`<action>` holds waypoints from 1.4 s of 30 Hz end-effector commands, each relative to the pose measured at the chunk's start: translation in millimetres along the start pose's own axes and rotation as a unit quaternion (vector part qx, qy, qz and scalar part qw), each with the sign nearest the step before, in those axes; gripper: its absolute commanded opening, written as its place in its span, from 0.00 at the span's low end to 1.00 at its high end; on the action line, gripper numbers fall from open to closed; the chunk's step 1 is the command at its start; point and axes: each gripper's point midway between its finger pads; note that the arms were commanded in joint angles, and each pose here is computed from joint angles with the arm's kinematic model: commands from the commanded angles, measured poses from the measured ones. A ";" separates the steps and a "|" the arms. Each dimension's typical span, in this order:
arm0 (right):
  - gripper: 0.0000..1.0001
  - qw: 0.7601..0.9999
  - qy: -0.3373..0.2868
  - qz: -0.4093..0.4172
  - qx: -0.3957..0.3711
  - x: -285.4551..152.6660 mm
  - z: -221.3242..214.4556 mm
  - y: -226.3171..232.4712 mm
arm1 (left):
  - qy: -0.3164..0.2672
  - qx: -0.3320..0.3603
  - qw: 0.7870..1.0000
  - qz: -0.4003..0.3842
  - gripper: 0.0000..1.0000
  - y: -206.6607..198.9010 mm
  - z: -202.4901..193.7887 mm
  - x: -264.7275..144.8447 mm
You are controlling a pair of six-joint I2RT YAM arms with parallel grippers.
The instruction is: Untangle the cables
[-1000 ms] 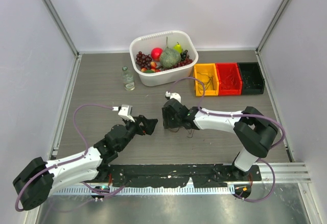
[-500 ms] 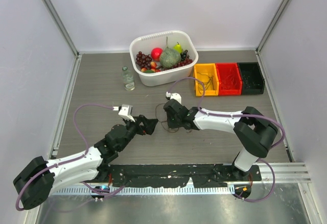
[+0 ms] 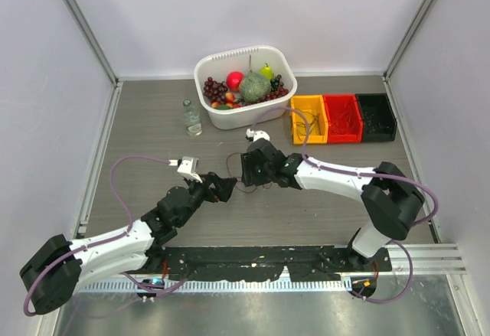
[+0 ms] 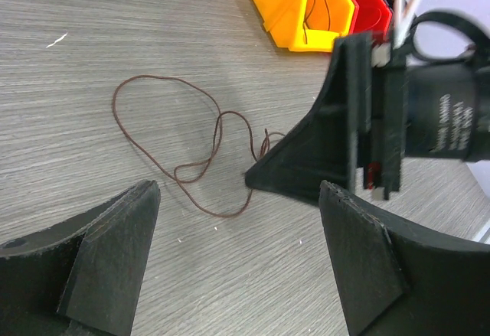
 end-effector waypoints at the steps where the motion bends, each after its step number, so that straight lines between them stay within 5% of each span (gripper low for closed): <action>1: 0.57 0.999 0.013 0.028 -0.022 11.9 -9.8 11.8 | -0.035 -0.010 0.999 -0.011 0.88 -7.1 19.9 2.0; 19: 0.60 0.979 -0.011 -0.101 -0.175 62.5 -17.3 20.9 | -0.115 -0.071 0.990 0.045 0.87 28.1 33.9 -27.1; 23: 0.42 0.979 -0.009 -0.102 -0.175 68.4 -22.9 19.0 | -0.132 -0.085 0.986 0.054 0.87 36.9 33.6 -35.1; 24: 0.26 0.980 -0.011 -0.101 -0.174 68.2 -22.5 19.1 | -0.136 -0.087 0.985 0.054 0.87 37.5 34.5 -36.5; 27: 0.01 0.980 -0.023 -0.102 -0.167 63.4 -17.2 18.7 | -0.142 -0.092 0.984 0.056 0.87 39.5 35.2 -38.5; 35: 0.01 0.988 -0.116 -0.043 -0.089 -13.5 49.2 22.9 | -0.137 -0.090 0.985 0.057 0.87 39.0 33.6 -37.0; 42: 0.01 0.980 -0.200 0.012 0.017 -91.5 138.7 -17.2 | -0.130 -0.087 0.986 0.052 0.86 35.8 32.4 -34.5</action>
Point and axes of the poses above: each gripper's point midway between its finger pads, its own x axis out along the fingers, its own y axis along the line the jaws close on, z = x × y, and after that the axes turned 10 degrees about x, right-handed
